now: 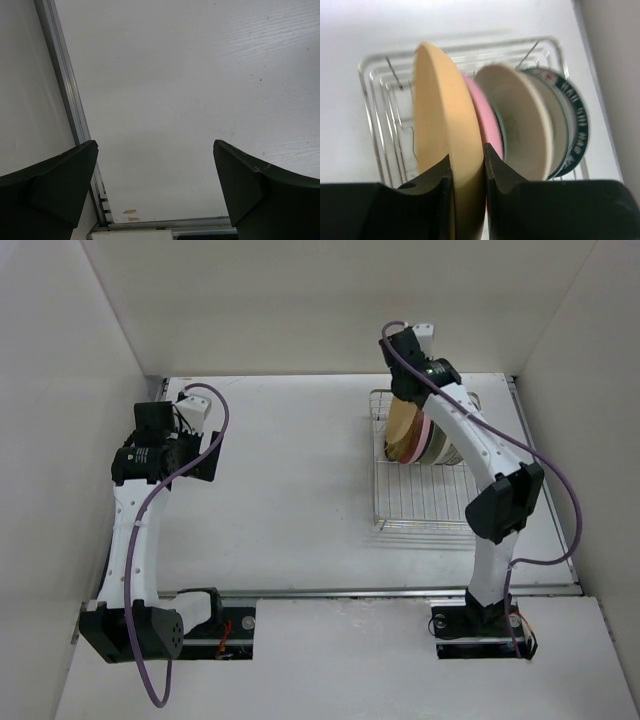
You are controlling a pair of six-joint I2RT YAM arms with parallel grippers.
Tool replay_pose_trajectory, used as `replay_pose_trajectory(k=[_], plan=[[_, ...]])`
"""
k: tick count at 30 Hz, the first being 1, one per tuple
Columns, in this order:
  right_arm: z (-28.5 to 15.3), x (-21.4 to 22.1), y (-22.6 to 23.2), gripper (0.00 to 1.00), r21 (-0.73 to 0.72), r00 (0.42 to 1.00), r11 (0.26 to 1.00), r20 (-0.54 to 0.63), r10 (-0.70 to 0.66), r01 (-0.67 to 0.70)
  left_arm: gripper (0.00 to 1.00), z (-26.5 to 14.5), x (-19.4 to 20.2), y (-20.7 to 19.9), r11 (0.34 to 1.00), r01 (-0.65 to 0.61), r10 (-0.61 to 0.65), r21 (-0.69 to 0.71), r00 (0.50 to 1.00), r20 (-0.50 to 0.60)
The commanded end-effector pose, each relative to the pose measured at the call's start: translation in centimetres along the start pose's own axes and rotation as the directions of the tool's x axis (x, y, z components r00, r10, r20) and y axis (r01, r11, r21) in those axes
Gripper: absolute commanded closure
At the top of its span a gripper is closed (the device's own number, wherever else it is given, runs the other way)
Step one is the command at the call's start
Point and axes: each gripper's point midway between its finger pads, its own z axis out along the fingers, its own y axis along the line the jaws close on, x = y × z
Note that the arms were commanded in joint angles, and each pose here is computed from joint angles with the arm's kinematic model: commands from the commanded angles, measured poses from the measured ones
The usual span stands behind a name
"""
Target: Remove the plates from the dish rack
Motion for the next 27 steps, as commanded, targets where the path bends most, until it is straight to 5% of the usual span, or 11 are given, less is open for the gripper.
replay_pose_trajectory(k=[1, 4, 8, 11, 12, 16, 19, 27], plan=[[-8.4, -8.9, -5.3, 1.00, 0.003, 0.947, 0.982, 0.265, 0.184, -0.191, 0.00, -0.8, -0.6, -0.3, 1.000, 0.008, -0.009, 0.015, 0.999, 0.032], [-11.4, -10.8, -6.9, 1.00, -0.045, 0.917, 0.971, 0.320, 0.237, -0.235, 0.00, -0.9, -0.3, -0.5, 1.000, 0.020, -0.021, 0.015, 0.999, 0.031], [-14.1, -11.5, -1.2, 1.00, -0.371, 0.900, 0.913, 0.319, 0.296, -0.169, 0.00, -0.4, 0.8, -0.8, 0.997, 0.079, -0.079, 0.010, 0.997, 0.001], [-14.0, -8.3, 7.6, 1.00, -0.647, 0.943, 0.762, 0.234, 0.235, -0.029, 0.00, 0.0, 1.8, -0.5, 0.990, 0.134, -0.135, -0.033, 0.990, -0.033], [-15.3, -6.8, 11.1, 1.00, -0.766, 0.962, 0.642, 0.197, 0.191, 0.029, 0.00, 0.2, 2.4, -0.5, 0.982, 0.181, -0.183, -0.051, 0.982, -0.047], [-15.6, -2.9, 19.8, 0.98, -0.906, 0.989, 0.418, 0.117, 0.094, 0.067, 0.01, -0.2, 3.5, 0.1, 0.956, 0.265, -0.275, -0.129, 0.959, -0.068], [-13.4, 0.6, 24.3, 0.97, -0.938, 0.999, 0.343, 0.049, 0.003, 0.045, 0.01, -0.6, 4.1, -0.2, 0.944, 0.300, -0.310, -0.141, 0.949, -0.055], [-8.0, 8.7, 28.4, 0.95, -0.932, 0.986, 0.361, -0.097, -0.136, -0.042, 0.01, -0.3, 6.0, -1.2, 0.950, 0.290, -0.301, -0.112, 0.949, -0.096]])
